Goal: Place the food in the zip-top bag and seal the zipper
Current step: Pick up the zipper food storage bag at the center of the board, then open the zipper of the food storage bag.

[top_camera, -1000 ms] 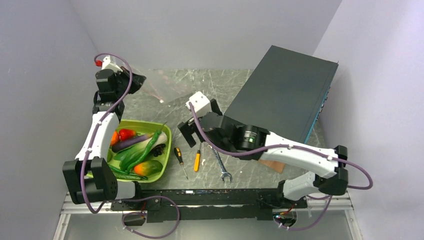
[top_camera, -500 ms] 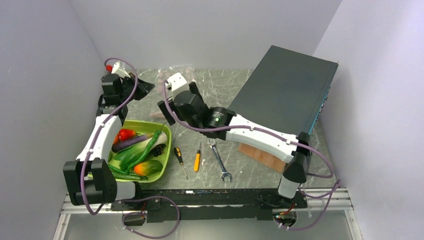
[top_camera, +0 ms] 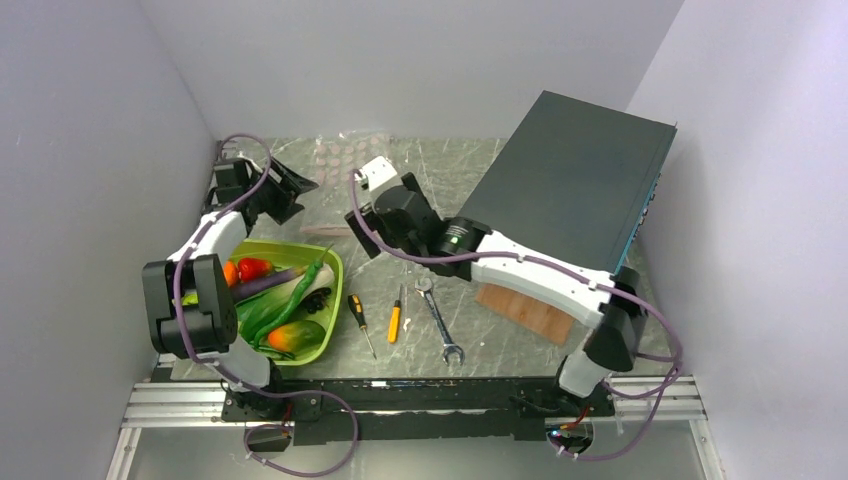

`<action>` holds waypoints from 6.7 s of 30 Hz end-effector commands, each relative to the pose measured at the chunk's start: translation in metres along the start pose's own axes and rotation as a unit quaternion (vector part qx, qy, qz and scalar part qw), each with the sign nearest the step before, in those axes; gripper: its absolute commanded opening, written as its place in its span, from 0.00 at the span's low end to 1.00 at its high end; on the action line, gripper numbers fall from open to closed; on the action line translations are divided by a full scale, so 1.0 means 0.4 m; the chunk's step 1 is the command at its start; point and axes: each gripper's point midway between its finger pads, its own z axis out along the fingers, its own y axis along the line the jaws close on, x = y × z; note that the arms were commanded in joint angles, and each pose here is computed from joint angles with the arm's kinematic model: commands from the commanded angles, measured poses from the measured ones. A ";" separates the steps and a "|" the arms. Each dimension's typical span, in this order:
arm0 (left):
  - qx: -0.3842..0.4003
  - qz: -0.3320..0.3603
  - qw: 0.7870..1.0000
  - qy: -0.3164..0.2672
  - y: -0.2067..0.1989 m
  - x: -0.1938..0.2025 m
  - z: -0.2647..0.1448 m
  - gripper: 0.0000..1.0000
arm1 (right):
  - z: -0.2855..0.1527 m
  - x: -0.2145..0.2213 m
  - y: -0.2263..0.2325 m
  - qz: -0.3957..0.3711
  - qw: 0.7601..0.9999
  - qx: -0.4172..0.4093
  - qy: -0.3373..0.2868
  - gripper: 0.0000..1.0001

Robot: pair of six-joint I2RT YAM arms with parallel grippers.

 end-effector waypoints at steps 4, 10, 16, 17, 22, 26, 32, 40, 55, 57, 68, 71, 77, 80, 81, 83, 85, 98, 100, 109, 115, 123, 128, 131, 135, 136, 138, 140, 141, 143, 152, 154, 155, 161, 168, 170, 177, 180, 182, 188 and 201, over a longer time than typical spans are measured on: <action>-0.057 -0.011 0.998 -0.002 -0.052 0.040 0.025 0.81 | -0.179 -0.110 -0.064 0.067 0.994 -0.019 -0.086 0.99; -0.102 0.006 0.992 -0.070 -0.198 0.108 0.029 0.86 | -0.269 -0.132 -0.110 0.077 0.989 -0.023 -0.128 0.99; -0.101 -0.069 0.982 -0.142 -0.280 0.259 0.049 0.86 | -0.371 -0.157 -0.158 0.095 0.981 -0.029 -0.167 0.99; -0.110 -0.088 0.978 -0.153 -0.278 0.284 0.052 0.84 | -0.388 -0.160 -0.164 0.101 0.979 -0.033 -0.174 1.00; -0.155 -0.191 0.952 -0.184 -0.245 0.388 0.103 0.79 | -0.475 -0.175 -0.188 0.129 0.968 -0.056 -0.209 1.00; -0.191 -0.205 0.935 -0.218 -0.203 0.422 0.141 0.77 | -0.528 -0.177 -0.208 0.140 0.961 -0.066 -0.228 0.99; -0.231 -0.198 0.913 -0.270 -0.105 0.435 0.163 0.72 | -0.577 -0.175 -0.223 0.147 0.954 -0.079 -0.250 1.00; -0.258 -0.178 0.895 -0.317 -0.050 0.412 0.147 0.58 | -0.613 -0.165 -0.239 0.147 0.948 -0.078 -0.270 0.99; -0.255 -0.178 0.890 -0.333 0.005 0.390 0.176 0.64 | -0.645 -0.167 -0.245 0.143 0.944 -0.077 -0.287 0.99; -0.265 -0.179 0.885 -0.339 0.013 0.386 0.176 0.65 | -0.645 -0.168 -0.246 0.142 0.944 -0.076 -0.287 0.99; -0.248 -0.155 0.894 -0.338 0.031 0.338 0.226 0.53 | -0.634 -0.164 -0.245 0.137 0.946 -0.069 -0.285 1.00; -0.249 -0.153 0.895 -0.336 0.038 0.327 0.238 0.51 | -0.629 -0.163 -0.243 0.134 0.948 -0.068 -0.282 1.00; -0.241 -0.159 0.898 -0.333 0.056 0.317 0.257 0.50 | -0.620 -0.163 -0.243 0.131 0.950 -0.061 -0.277 1.00; -0.234 -0.172 0.899 -0.329 0.074 0.317 0.268 0.46 | -0.616 -0.164 -0.243 0.131 0.951 -0.059 -0.275 1.00; -0.223 -0.172 0.901 -0.329 0.071 0.311 0.275 0.43 | -0.615 -0.165 -0.242 0.130 0.951 -0.059 -0.274 0.99; -0.206 -0.163 0.907 -0.330 0.060 0.294 0.282 0.29 | -0.610 -0.164 -0.240 0.128 0.952 -0.058 -0.270 0.99; -0.203 -0.156 0.908 -0.332 0.046 0.279 0.275 0.05 | -0.601 -0.160 -0.236 0.127 0.954 -0.056 -0.266 1.00; -0.164 0.041 0.958 -0.233 -0.222 0.170 0.052 0.00 | -0.504 -0.141 -0.212 0.092 0.972 -0.017 -0.215 1.00; -0.143 0.071 0.964 -0.214 -0.256 0.158 0.004 0.00 | -0.479 -0.139 -0.204 0.080 0.976 -0.009 -0.203 1.00; -0.058 0.136 0.977 -0.156 -0.314 0.100 -0.155 0.00 | -0.298 -0.164 -0.138 0.030 0.991 0.056 -0.118 0.98; 0.014 0.184 0.972 -0.143 -0.339 0.110 -0.175 0.00 | -0.185 -0.157 -0.043 0.063 0.989 0.044 -0.124 0.93; 0.050 0.158 0.982 -0.086 -0.351 0.144 -0.178 0.00 | -0.059 -0.138 0.069 0.017 0.989 0.006 -0.144 0.85; 0.064 0.144 0.986 -0.057 -0.346 0.170 -0.155 0.00 | -0.014 -0.151 0.060 0.031 0.989 -0.014 -0.144 0.64; 0.077 0.121 0.989 -0.033 -0.343 0.173 -0.142 0.00 | 0.012 -0.139 0.035 0.046 0.988 -0.029 -0.141 0.61; 0.090 0.079 0.993 -0.020 -0.324 0.160 -0.132 0.00 | 0.036 -0.117 0.025 0.039 0.990 -0.025 -0.131 0.54; 0.094 0.074 0.993 -0.017 -0.324 0.157 -0.131 0.00 | 0.037 -0.125 0.028 0.037 0.989 -0.027 -0.140 0.54; 0.099 0.061 0.993 -0.004 -0.320 0.152 -0.128 0.00 | 0.041 -0.127 0.033 0.032 0.988 -0.031 -0.146 0.54; 0.105 0.049 0.993 0.007 -0.320 0.150 -0.126 0.00 | 0.050 -0.128 0.032 0.032 0.989 -0.026 -0.145 0.54; 0.106 0.046 0.993 0.009 -0.318 0.152 -0.124 0.00 | 0.055 -0.126 0.033 0.031 0.989 -0.025 -0.143 0.54; 0.108 0.041 0.993 0.013 -0.316 0.157 -0.122 0.00 | 0.064 -0.127 0.036 0.018 0.989 -0.025 -0.143 0.56; 0.112 0.045 0.992 0.021 -0.325 0.159 -0.126 0.00 | 0.093 -0.131 0.060 0.008 0.989 -0.035 -0.143 0.60; 0.113 0.053 0.992 0.025 -0.331 0.159 -0.129 0.00 | 0.098 -0.133 0.063 0.002 0.989 -0.035 -0.142 0.60; 0.110 0.054 0.992 0.027 -0.330 0.158 -0.131 0.00 | 0.103 -0.132 0.058 -0.001 0.990 -0.028 -0.140 0.60; 0.109 0.057 0.992 0.025 -0.332 0.157 -0.136 0.00 | 0.110 -0.138 0.051 -0.008 0.990 -0.016 -0.138 0.61; 0.114 0.064 0.991 0.030 -0.341 0.157 -0.142 0.00 | 0.129 -0.130 0.047 -0.024 0.991 -0.001 -0.129 0.62; 0.119 0.066 0.990 0.035 -0.346 0.160 -0.143 0.00 | 0.136 -0.125 0.048 -0.030 0.992 0.001 -0.125 0.62; 0.131 0.059 0.988 0.056 -0.357 0.176 -0.142 0.00 | 0.148 -0.110 0.029 -0.071 0.987 0.078 -0.120 0.55; 0.124 0.061 0.989 0.050 -0.351 0.171 -0.142 0.00 | 0.147 -0.100 0.023 -0.111 0.978 0.133 -0.119 0.41; 0.125 0.065 0.989 0.051 -0.353 0.171 -0.141 0.00 | 0.147 -0.096 0.021 -0.122 0.972 0.156 -0.124 0.23; 0.138 0.124 0.981 0.064 -0.370 0.160 -0.156 0.19 | 0.143 -0.089 -0.009 -0.057 0.981 0.136 -0.126 0.00; 0.191 0.203 0.960 0.005 -0.391 0.086 -0.228 0.86 | 0.138 -0.111 -0.132 0.108 0.987 0.069 -0.100 0.00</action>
